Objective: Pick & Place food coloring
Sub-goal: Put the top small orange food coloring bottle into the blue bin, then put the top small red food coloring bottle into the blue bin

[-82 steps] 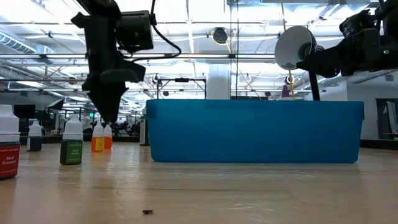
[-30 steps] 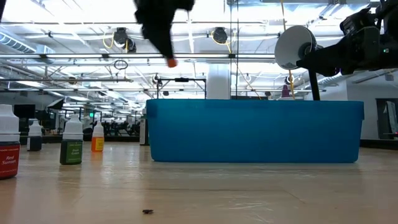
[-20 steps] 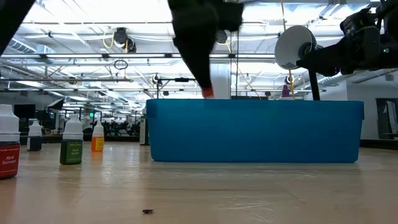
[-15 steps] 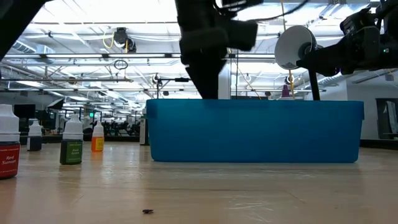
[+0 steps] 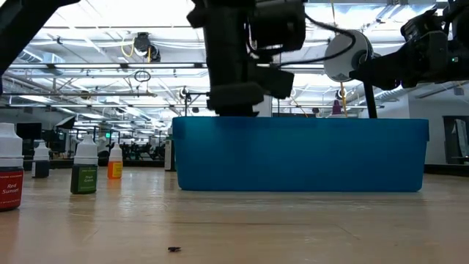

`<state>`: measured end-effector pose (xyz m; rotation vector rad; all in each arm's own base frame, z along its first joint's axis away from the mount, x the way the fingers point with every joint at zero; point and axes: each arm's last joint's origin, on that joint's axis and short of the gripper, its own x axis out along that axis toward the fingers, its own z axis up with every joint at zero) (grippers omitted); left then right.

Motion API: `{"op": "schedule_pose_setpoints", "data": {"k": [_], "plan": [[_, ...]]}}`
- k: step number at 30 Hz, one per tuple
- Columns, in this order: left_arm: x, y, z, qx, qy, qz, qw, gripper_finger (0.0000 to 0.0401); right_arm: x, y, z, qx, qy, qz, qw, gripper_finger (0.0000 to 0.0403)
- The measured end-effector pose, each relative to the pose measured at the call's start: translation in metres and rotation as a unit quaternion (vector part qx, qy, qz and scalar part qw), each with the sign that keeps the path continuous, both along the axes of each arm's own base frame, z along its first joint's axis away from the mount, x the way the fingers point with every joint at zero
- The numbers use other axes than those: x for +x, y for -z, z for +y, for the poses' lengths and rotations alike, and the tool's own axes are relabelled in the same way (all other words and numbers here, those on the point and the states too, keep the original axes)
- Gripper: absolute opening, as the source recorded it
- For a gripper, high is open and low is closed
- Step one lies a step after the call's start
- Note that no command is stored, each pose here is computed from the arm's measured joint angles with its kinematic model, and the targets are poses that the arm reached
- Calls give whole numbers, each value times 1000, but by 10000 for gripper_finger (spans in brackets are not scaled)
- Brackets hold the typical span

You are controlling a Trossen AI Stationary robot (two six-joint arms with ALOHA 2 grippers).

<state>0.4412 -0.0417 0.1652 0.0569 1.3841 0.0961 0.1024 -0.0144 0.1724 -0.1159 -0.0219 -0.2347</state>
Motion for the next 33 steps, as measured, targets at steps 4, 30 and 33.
{"op": "schedule_pose_setpoints", "data": {"k": [4,30,33], "plan": [[-1,5,6,-21,-7,3,1000,68,0,0,0,0,0,0,1000,279],[-30,-85,6,37,-41,-31,998,245,0,0,0,0,0,-2,1000,279],[-59,-107,0,75,-69,-50,994,245,0,0,0,0,0,-2,1000,279]]}}
